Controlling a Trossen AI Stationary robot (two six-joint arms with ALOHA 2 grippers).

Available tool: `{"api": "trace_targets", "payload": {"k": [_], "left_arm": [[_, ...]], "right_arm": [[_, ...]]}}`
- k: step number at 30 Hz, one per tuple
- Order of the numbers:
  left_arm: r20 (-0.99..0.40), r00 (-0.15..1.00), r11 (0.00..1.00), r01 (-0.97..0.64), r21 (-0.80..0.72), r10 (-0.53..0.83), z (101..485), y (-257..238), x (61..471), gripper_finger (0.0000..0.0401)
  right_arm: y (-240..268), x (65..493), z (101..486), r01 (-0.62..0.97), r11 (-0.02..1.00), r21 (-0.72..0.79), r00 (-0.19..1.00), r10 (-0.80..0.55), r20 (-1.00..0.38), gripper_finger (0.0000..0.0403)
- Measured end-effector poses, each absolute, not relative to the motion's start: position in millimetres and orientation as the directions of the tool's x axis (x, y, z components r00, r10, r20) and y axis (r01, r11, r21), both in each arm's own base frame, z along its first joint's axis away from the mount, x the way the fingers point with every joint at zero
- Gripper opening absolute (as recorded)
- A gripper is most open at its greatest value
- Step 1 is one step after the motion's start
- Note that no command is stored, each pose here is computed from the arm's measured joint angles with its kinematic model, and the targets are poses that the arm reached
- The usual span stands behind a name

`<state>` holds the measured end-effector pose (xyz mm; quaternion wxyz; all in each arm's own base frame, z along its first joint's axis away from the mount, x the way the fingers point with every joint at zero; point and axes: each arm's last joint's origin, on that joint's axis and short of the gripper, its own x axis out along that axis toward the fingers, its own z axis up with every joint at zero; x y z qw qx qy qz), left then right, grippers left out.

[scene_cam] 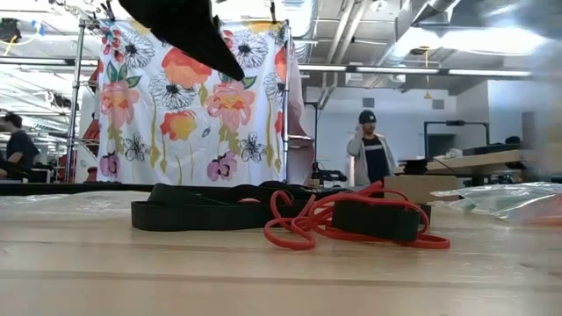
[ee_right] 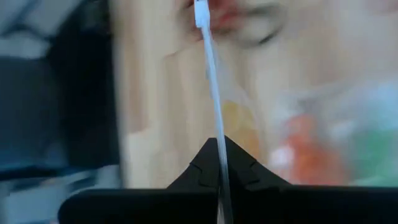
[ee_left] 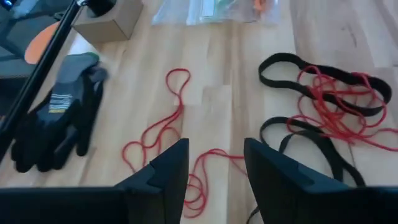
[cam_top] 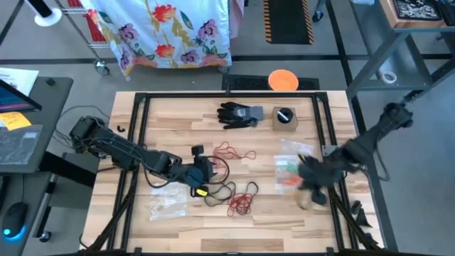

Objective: Sort rubber bands
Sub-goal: Close the transparent zip bag containing the yellow rubber bands

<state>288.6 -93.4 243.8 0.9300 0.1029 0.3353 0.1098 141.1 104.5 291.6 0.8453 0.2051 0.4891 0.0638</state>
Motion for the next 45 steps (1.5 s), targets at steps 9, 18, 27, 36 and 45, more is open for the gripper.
{"api": "trace_targets", "payload": {"k": [9,18,27,36,45], "left_arm": [[-0.479,0.851,0.965,-0.109,0.236,0.214,252,-105,295,0.0152],[-0.341,0.923,0.955,-0.076,0.288,0.177,267,-111,302,0.0153],[-0.344,0.922,0.950,-0.069,0.304,0.177,267,-111,302,0.0153],[-0.355,0.918,0.951,-0.070,0.301,0.179,266,-110,301,0.0153],[-0.355,0.918,0.955,-0.075,0.288,0.179,266,-110,301,0.0153]], "right_arm": [[121,94,202,0.163,0.846,0.508,0.601,0.323,-0.731,0.0000],[93,90,166,0.349,0.889,0.297,0.548,0.064,-0.834,0.0000],[72,106,176,0.413,0.891,0.189,0.522,-0.062,-0.850,0.0030],[64,112,197,0.422,0.887,0.187,0.459,-0.032,-0.888,0.0150],[52,121,264,0.343,0.928,0.146,0.523,-0.059,-0.850,0.0212]]}}
